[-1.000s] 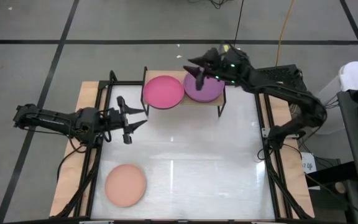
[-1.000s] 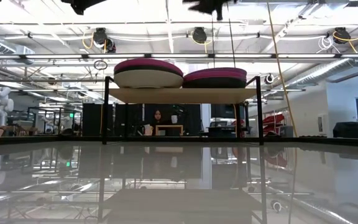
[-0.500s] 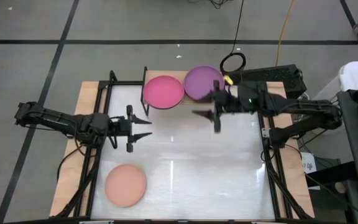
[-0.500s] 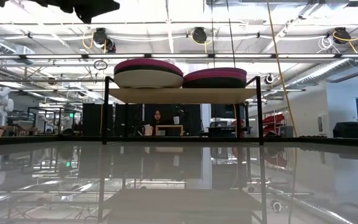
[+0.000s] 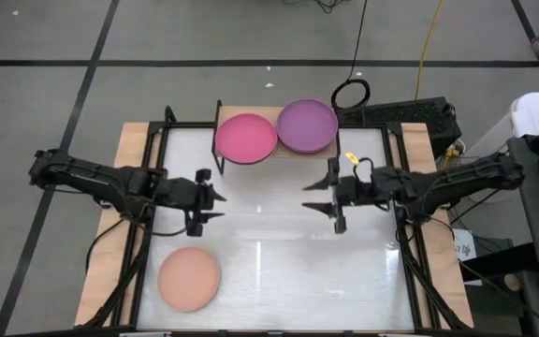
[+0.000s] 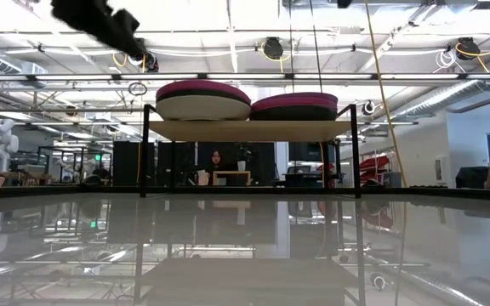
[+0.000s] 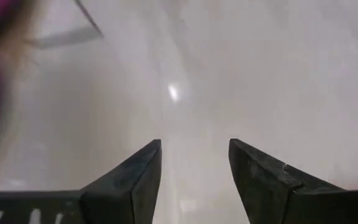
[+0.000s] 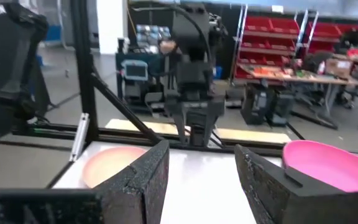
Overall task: Place and stack plates onto a shelf
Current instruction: Stack the light orange plate on top of the pink plate on the shelf
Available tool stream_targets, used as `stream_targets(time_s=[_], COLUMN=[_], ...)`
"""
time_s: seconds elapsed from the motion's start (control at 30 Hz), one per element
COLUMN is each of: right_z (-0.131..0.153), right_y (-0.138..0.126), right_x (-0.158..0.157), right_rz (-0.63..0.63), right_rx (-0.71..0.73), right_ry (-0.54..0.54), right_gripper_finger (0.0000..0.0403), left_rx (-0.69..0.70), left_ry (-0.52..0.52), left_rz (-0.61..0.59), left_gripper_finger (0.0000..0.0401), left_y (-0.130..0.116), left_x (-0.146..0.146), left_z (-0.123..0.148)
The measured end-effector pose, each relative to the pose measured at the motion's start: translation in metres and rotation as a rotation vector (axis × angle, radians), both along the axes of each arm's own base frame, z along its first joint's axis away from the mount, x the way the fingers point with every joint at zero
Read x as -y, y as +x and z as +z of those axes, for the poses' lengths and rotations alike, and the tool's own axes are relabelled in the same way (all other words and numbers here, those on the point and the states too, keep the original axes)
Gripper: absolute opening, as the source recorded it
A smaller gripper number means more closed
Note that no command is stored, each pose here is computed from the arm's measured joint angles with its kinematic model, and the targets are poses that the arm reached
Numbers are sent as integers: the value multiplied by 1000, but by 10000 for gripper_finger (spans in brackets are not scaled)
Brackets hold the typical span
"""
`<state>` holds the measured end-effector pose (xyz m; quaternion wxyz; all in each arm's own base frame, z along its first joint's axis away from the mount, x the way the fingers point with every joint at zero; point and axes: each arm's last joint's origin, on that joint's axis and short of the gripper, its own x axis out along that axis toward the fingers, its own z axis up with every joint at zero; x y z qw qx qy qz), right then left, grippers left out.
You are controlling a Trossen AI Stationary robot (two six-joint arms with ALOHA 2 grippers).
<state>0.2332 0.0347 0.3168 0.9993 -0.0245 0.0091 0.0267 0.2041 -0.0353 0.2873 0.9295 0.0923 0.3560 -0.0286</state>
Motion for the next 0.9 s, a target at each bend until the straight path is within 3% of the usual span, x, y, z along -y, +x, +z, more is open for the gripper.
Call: stream_targets(time_s=[0.13, 0.27, 0.37, 0.57, 0.9], right_z=[-23, -40, -50, -56, -55], right_y=[-10, -20, -26, -33, -34], right_x=[-4, -6, -7, -11, -14], right_rz=[25, 41, 55, 76, 50], right_rx=[57, 104, 117, 131, 139], right_ry=[10, 35, 59, 70, 70], right_gripper_finger=[164, 164, 164, 164, 164], left_rx=[-230, -550, -691, -745, -709], left_ry=[-56, -129, -145, -134, -122], left_rz=[-88, -195, -252, -323, -381], left_gripper_finger=[193, 193, 193, 193, 193], left_y=[11, 15, 17, 23, 31], left_x=[6, 16, 25, 44, 59], left_z=[-25, -61, -78, -95, -114])
